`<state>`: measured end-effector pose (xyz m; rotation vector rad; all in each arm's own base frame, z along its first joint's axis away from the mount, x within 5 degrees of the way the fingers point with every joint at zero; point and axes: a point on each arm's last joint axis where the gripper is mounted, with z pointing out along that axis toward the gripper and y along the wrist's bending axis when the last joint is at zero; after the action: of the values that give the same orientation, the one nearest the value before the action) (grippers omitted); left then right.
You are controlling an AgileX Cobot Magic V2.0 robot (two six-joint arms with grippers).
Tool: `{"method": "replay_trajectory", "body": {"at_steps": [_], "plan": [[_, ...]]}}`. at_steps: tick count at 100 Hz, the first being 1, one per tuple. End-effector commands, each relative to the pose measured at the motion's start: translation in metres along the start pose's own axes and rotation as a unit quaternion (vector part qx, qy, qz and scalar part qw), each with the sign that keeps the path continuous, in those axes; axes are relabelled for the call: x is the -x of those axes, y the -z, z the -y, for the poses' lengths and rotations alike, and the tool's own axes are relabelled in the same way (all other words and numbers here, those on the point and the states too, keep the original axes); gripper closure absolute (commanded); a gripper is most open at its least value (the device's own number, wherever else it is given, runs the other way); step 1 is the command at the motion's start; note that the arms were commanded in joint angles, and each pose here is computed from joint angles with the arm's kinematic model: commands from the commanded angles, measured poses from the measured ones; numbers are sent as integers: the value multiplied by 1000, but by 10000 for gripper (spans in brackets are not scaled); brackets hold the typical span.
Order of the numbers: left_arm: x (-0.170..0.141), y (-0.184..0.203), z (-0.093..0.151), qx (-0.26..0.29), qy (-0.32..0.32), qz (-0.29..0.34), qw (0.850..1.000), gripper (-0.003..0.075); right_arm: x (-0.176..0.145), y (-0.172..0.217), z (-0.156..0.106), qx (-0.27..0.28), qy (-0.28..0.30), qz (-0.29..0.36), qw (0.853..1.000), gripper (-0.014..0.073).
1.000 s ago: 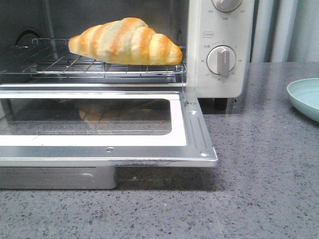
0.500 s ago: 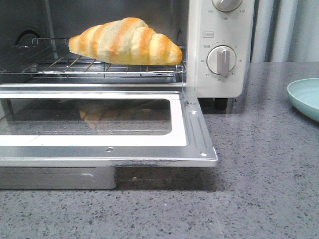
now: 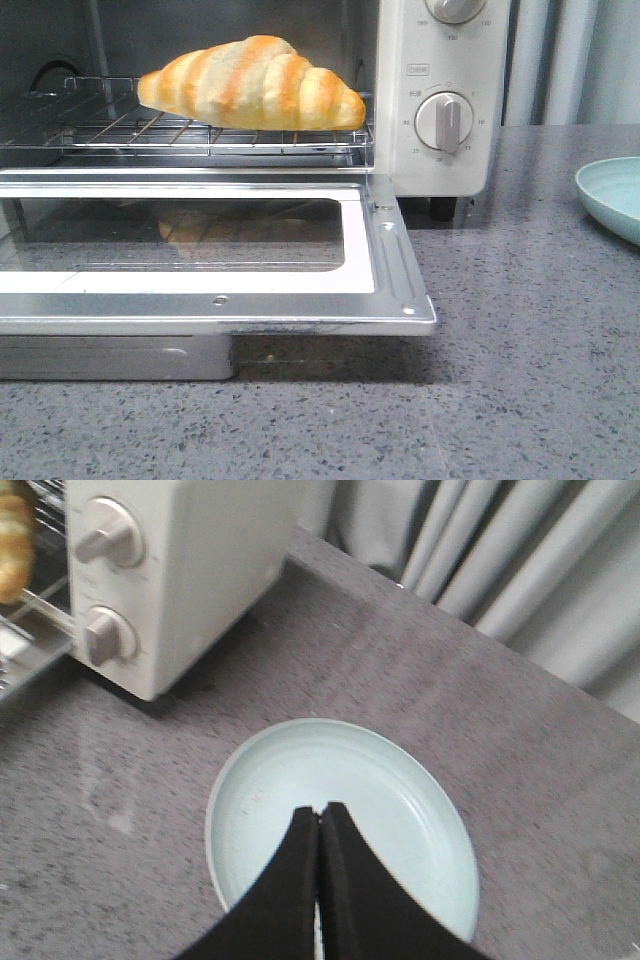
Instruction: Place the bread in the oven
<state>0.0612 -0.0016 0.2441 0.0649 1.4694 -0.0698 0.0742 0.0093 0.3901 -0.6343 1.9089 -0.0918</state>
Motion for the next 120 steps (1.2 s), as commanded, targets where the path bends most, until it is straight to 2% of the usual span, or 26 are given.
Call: {"method": "replay_trajectory", "body": {"at_steps": [1,14,31,45,64,83,97,120], "plan": [[9,-1,0,0,15,7,1000,741,8,2,-1,10,-1,78,997,664],[9,-1,0,0,15,7,1000,741,-7,1,-12,44,-16,146,988,664],[9,-1,0,0,15,7,1000,741,-42,-6,-27,64,-71,153,984,664],[9,-1,0,0,15,7,1000,741,-68,-11,-36,50,-127,167,976,664],[9,-1,0,0,15,7,1000,741,-94,-19,-46,-3,-183,175,967,664],[9,-1,0,0,15,7,1000,741,-115,-32,-50,-85,-232,167,954,664],[9,-1,0,0,15,7,1000,741,-124,-38,-48,-142,-252,165,943,664],[9,-1,0,0,15,7,1000,741,-139,-45,-45,-217,-250,146,932,664]]}}
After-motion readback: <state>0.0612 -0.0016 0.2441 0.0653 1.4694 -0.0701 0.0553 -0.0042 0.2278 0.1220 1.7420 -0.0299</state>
